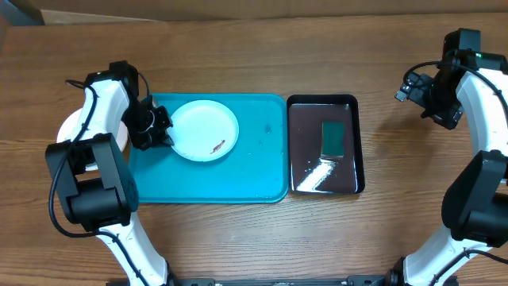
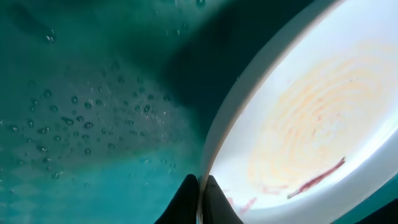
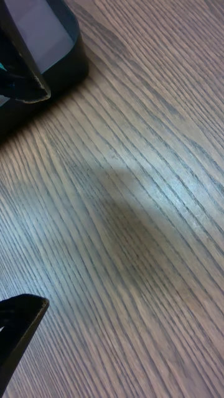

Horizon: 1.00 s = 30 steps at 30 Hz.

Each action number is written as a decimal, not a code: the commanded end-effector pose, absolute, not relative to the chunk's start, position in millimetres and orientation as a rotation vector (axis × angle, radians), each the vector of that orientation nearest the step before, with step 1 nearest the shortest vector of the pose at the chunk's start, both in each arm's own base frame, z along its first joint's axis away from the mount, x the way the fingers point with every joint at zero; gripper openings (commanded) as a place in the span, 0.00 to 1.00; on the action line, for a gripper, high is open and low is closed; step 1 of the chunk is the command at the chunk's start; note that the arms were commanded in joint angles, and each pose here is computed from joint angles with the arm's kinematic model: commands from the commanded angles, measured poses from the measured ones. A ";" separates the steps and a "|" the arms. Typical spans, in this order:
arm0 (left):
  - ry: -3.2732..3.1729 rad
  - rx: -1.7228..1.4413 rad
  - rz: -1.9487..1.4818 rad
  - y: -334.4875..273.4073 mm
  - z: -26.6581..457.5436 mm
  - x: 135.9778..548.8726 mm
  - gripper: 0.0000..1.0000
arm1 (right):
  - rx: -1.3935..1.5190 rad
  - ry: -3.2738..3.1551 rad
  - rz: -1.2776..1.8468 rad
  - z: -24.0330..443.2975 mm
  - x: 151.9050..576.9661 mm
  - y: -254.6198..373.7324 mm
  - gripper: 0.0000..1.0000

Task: Clean dirty plates on tray and stack at the side
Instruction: 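Move the left gripper to the light-blue plate and drag it onto the teal tray, then pinch the light-blue plate rim with the left gripper and hold it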

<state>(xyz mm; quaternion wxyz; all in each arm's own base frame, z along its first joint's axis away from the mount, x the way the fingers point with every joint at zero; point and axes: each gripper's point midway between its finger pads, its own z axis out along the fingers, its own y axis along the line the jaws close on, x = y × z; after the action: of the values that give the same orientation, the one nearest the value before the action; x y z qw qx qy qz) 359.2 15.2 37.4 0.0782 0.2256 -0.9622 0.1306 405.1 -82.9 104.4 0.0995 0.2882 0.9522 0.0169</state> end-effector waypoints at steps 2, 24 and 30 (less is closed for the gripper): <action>-2.944 0.501 0.366 5.9 53.8 357.0 0.13 | 0.847 2.794 0.059 111.5 408.3 -83.5 1.00; -3.380 -0.056 0.187 15.0 87.2 450.8 0.41 | 0.847 2.794 0.059 111.5 408.3 -83.5 1.00; -3.382 -0.075 0.183 16.0 67.1 460.8 0.40 | 0.847 2.794 0.059 111.5 408.3 -83.5 1.00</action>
<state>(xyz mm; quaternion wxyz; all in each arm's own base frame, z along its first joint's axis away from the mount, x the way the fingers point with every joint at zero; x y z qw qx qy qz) 461.5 17.0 87.6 -0.1420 -0.0011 -0.9880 0.0608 405.2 -82.9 104.5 0.0997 0.2881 0.9523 0.0169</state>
